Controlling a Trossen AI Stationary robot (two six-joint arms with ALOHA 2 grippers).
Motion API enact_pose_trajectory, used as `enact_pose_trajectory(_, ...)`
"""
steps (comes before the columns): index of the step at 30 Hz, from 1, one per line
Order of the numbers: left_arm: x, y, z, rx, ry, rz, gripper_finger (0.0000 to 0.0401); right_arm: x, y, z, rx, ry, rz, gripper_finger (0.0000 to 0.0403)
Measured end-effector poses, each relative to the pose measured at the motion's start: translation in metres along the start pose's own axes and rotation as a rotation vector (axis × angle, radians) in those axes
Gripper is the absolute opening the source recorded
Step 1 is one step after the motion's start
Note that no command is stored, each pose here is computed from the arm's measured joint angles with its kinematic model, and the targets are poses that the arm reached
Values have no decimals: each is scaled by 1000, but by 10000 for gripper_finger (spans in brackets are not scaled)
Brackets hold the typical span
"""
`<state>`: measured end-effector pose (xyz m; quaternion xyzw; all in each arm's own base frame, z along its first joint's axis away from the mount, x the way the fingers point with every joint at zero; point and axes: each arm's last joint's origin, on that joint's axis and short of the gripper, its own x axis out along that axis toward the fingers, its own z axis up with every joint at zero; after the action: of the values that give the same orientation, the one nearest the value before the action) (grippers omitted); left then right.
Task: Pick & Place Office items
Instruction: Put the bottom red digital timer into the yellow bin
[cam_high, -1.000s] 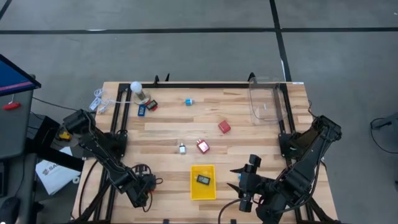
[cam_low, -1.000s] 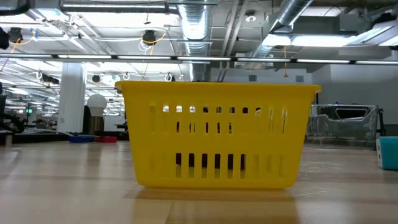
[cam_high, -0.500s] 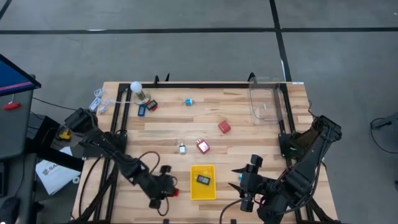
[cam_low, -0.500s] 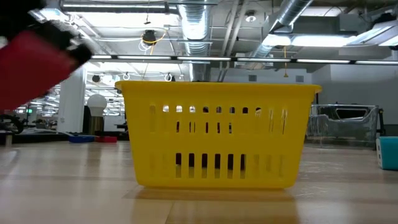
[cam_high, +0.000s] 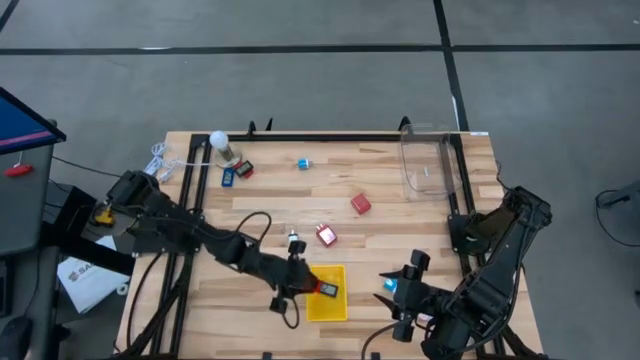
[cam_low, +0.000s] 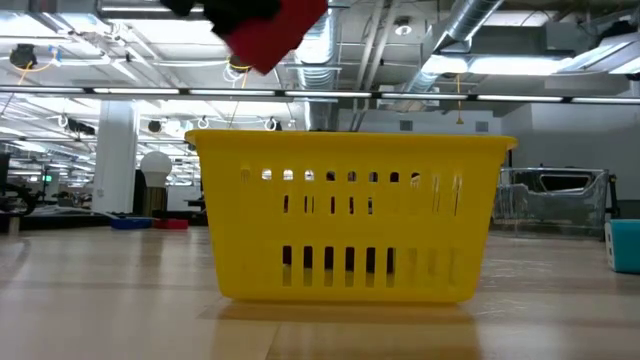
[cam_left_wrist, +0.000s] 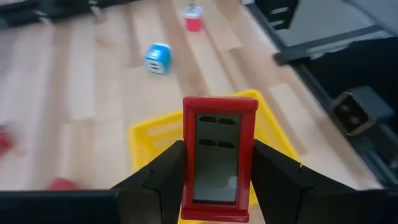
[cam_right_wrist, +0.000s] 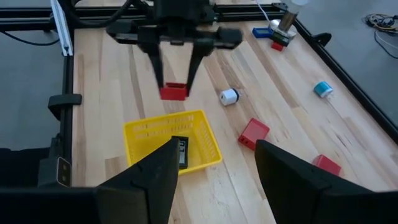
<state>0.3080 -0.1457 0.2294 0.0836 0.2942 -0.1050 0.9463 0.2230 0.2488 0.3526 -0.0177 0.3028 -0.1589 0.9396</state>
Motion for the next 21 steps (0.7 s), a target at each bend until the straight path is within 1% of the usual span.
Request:
enact_pose_trajectory(2, -2, 4, 6, 9, 22, 23, 153, 0, -1, -1, -2, 7, -9, 203)
enact_pose_trajectory(6, 1, 7, 6, -25, 26, 30, 153, 0, -4, -3, 0, 18, -27, 203)
enact_pose_trajectory(8, 9, 6, 3, -25, 39, 30, 153, 0, -5, -4, -6, 23, -35, 203)
enact_pose_trajectory(11, 29, 2, -1, -21, 54, 23, 153, -1, -5, -4, -11, 25, -38, 203)
enact_pose_trajectory(17, 57, -5, 9, 14, 86, -2, 154, -2, -5, -6, -13, 27, -38, 203)
enact_pose_trajectory(21, 69, -4, 8, -7, 108, -15, 153, -7, -3, -8, -18, 25, -29, 203)
